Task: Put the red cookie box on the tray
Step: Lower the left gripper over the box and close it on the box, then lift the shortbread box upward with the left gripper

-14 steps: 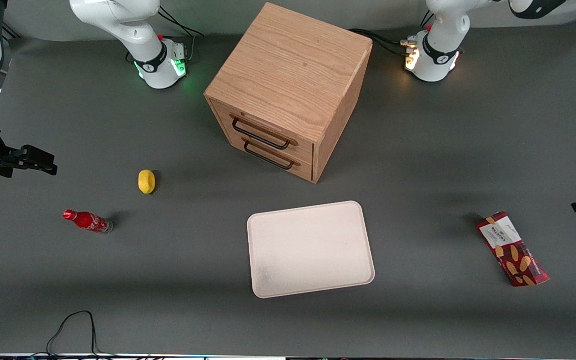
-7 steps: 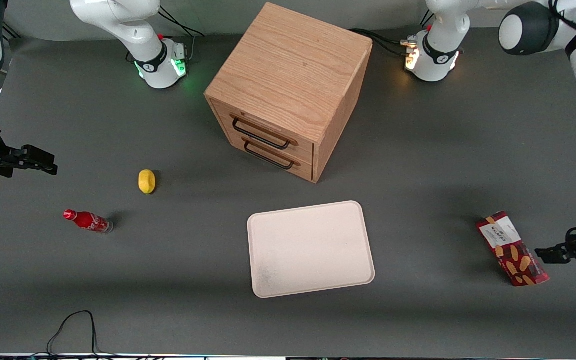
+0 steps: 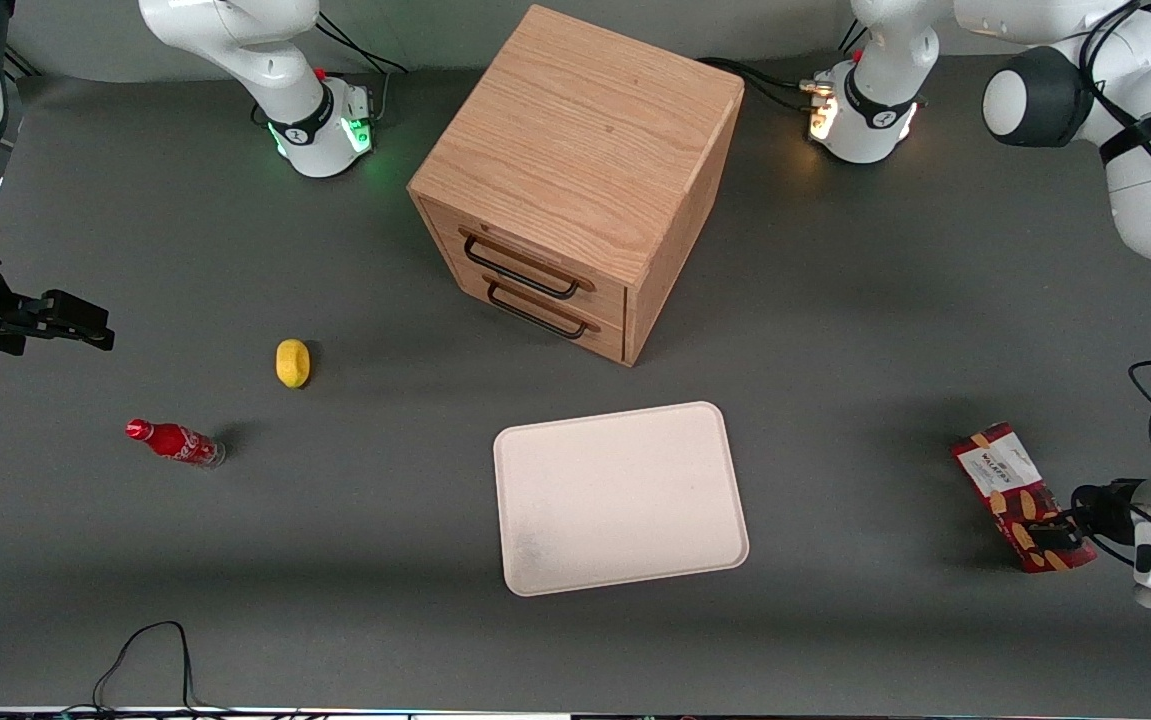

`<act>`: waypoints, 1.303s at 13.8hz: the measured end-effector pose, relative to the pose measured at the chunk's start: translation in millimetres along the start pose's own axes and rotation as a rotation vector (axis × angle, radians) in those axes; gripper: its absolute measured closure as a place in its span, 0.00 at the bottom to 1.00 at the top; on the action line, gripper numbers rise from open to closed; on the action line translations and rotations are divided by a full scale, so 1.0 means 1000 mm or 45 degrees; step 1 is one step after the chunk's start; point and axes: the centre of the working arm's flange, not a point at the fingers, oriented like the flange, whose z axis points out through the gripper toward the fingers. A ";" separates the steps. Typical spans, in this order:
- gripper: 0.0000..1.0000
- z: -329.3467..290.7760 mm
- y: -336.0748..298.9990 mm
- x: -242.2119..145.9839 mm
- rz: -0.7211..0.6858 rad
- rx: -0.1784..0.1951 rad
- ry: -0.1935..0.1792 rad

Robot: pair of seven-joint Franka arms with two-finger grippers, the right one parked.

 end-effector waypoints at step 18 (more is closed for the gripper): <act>0.96 0.019 0.001 -0.004 0.025 0.007 -0.019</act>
